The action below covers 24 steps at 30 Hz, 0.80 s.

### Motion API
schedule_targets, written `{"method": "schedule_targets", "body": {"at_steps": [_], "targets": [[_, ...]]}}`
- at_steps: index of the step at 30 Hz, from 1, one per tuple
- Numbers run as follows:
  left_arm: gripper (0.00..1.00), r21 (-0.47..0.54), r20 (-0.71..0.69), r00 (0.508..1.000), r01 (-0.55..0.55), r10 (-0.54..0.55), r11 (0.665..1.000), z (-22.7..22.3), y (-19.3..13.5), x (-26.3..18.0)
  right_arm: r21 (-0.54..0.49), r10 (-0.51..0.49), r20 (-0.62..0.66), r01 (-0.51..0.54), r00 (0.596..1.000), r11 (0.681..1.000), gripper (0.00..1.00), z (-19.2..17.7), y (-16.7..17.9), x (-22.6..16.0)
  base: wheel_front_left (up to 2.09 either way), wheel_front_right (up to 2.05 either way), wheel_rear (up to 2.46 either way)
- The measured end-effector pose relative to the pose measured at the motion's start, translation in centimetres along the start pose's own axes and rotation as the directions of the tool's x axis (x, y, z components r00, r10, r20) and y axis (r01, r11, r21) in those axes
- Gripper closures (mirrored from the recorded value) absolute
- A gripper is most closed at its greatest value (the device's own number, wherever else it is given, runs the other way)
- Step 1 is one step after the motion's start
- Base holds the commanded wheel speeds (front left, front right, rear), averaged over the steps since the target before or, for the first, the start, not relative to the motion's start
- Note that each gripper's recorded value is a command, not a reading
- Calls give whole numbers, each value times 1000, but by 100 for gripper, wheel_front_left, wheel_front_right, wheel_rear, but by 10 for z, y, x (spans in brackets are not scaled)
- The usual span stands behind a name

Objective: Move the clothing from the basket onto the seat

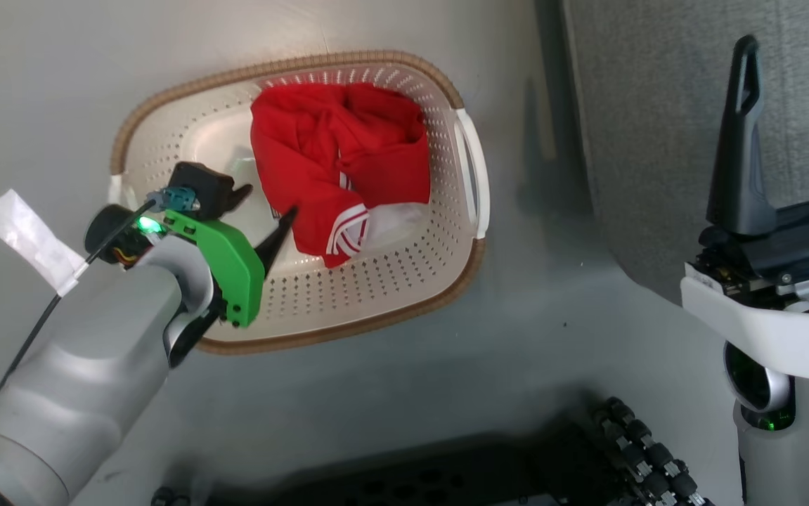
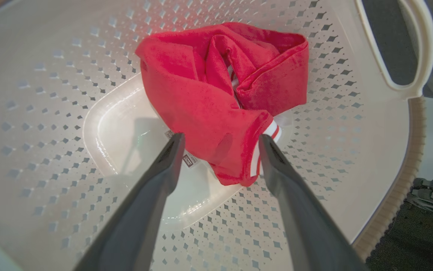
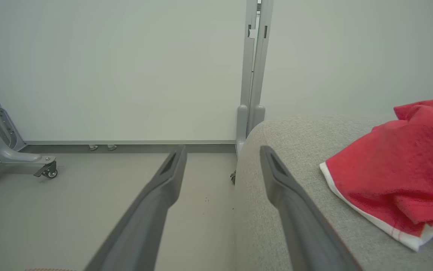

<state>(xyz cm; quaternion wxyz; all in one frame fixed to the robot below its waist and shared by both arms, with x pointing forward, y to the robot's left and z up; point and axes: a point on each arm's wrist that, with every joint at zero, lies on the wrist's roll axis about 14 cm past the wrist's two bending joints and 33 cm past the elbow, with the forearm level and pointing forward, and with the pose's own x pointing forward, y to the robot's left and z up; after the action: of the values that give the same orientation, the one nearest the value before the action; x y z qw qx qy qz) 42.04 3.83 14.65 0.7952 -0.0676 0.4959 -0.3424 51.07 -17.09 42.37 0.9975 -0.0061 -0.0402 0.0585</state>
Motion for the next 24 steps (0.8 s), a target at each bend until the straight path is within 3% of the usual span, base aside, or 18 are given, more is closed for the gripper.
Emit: {"method": "schedule_targets", "body": {"at_steps": [4, 13, 24], "targets": [[0, 11, -17, 1000, -12, 12, 1000, -8, 17, 17, -9, 24, -14, -24, 1000, 1000, 0, -16, 7, 5, 0, 0, 0], [0, -2, -56, 998, 15, -15, 1000, -38, 20, 43, -5, 45, -80, -45, 996, 999, 0, -54, 13, 4, 0, 0, 0], [0, 34, -55, 998, 4, -3, 999, -39, 21, 53, 0, 36, -101, -36, 994, 999, 0, -48, 10, -6, 0, 0, 0]]}}
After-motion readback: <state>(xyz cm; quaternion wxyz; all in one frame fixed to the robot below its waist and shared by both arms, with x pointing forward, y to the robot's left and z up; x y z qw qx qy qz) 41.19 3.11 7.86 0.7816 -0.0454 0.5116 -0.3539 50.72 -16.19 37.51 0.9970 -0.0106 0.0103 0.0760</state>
